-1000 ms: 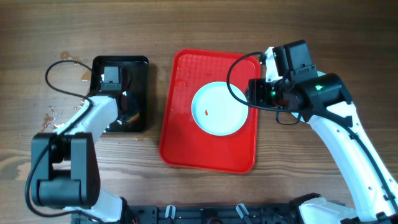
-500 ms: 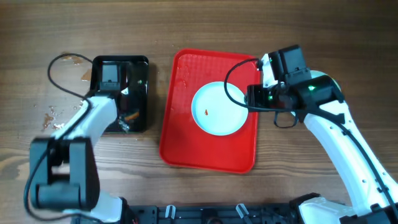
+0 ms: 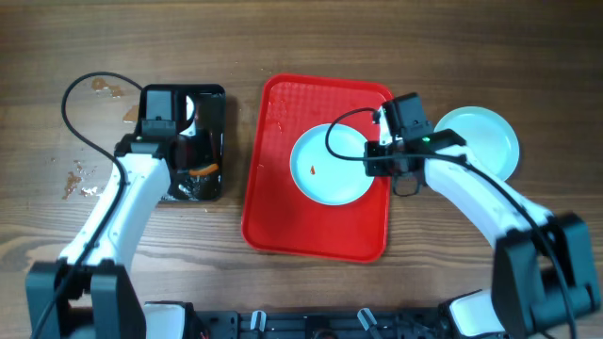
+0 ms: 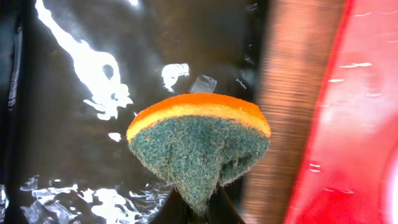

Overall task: Clean dirty plates on tray and stack at the side
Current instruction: 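Carry the green sponge with the left gripper over to the held plate, then scrub the plate with the sponge, then return sponge to black tray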

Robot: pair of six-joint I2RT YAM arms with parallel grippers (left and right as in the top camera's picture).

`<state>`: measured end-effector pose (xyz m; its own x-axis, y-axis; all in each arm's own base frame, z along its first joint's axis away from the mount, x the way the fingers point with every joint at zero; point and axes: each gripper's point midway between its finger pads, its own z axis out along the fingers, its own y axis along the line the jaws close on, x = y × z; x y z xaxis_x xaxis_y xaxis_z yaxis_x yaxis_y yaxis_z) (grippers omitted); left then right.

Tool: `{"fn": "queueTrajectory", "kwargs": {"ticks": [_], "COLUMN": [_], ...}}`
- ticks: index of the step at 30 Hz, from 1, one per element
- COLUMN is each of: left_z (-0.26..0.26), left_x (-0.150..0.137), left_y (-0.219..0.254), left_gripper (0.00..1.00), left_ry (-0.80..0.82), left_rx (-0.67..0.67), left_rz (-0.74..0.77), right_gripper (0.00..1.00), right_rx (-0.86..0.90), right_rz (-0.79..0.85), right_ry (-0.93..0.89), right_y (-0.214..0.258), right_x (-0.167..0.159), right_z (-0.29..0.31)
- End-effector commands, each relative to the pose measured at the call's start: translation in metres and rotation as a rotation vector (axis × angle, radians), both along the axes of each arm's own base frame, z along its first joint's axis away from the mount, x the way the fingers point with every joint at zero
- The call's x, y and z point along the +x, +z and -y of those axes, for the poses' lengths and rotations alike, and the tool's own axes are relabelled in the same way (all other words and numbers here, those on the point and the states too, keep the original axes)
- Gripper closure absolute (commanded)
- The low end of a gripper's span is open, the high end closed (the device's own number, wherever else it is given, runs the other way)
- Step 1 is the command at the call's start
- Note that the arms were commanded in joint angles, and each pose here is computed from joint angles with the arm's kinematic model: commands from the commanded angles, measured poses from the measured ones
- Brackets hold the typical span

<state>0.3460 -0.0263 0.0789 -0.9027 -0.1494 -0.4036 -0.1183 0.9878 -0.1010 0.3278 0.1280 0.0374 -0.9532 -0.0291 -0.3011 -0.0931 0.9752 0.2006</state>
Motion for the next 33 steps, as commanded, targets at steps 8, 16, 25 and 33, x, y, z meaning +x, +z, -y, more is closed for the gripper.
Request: {"fn": "queueTrajectory", "kwargs": {"ticks": [8, 16, 25, 33], "left_z": [0.167, 0.256, 0.246, 0.165], "left_x": [-0.001, -0.014, -0.023, -0.036], "left_y": [0.046, -0.036, -0.118, -0.138], "left_gripper": [0.96, 0.96, 0.96, 0.96], "left_ry": [-0.155, -0.158, -0.058, 0.010], "left_rx": [-0.330, -0.415, -0.288, 0.059], "left_rz": [0.147, 0.011, -0.092, -0.150], "right_gripper": [0.96, 0.96, 0.96, 0.96], "right_rx": [-0.038, -0.035, -0.025, -0.030], "right_rz": [-0.089, -0.094, -0.098, -0.114], "right_ry": [-0.031, -0.043, -0.041, -0.044], "right_y": [-0.047, -0.047, -0.047, -0.048], "right_x": [-0.001, -0.002, -0.003, -0.007], "right_z": [0.002, 0.002, 0.000, 0.001]}}
